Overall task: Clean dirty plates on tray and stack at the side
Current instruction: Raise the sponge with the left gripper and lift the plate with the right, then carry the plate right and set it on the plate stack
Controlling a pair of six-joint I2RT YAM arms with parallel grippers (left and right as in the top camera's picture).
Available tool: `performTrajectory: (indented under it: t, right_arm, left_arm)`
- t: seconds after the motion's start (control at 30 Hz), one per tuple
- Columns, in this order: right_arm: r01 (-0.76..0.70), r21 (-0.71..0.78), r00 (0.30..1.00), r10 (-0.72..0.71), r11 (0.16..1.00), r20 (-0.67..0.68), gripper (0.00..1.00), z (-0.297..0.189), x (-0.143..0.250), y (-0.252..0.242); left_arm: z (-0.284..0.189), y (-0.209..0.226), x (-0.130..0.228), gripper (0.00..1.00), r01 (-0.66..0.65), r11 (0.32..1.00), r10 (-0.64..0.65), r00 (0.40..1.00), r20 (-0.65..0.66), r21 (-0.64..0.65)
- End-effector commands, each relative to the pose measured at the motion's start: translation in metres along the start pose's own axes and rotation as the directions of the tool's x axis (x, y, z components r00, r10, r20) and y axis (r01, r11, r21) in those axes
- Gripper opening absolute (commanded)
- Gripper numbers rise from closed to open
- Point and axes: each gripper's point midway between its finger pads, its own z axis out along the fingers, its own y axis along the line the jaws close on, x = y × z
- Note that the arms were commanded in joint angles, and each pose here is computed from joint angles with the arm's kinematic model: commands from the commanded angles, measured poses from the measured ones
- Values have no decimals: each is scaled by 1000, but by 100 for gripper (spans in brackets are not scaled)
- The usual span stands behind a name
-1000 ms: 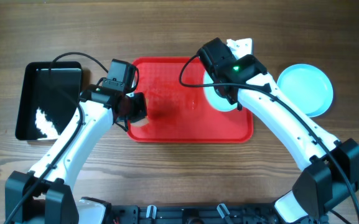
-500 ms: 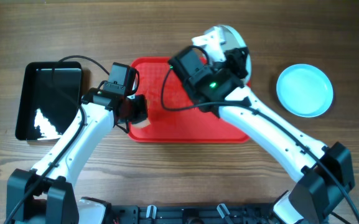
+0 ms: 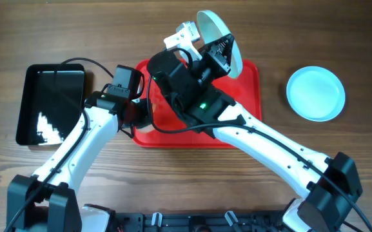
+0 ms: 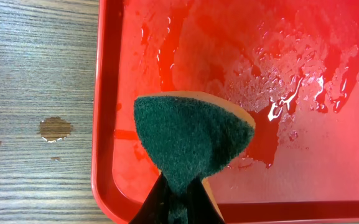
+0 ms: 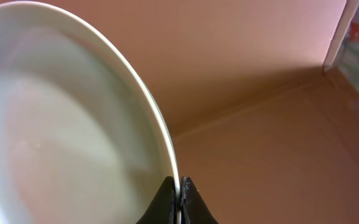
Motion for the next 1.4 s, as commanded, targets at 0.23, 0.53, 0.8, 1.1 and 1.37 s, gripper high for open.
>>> performTrajectory:
  t: [0.23, 0.53, 0.8, 1.1, 1.37]
  right_arm:
    - [-18, 33, 1000, 18, 999, -25, 4, 0, 12, 0]
    - [-112, 52, 991, 115, 992, -62, 4, 14, 43, 19]
    - [-221, -213, 969, 189, 952, -160, 4, 21, 78, 73]
    - [-747, -273, 629, 509, 607, -588, 4, 48, 129, 68]
    - [-909, -333, 416, 567, 250, -711, 4, 59, 139, 15]
  left_arm:
    - [4, 0, 4, 4, 12, 1000, -12, 1000, -23, 7]
    - [4, 1, 7, 4, 13, 1000, -13, 999, -32, 2]
    - [4, 2, 9, 4, 14, 1000, -14, 999, -39, -2]
    - [4, 2, 10, 4, 15, 1000, -15, 999, -45, -4]
    - [4, 2, 9, 4, 14, 1000, -14, 999, -40, -2]
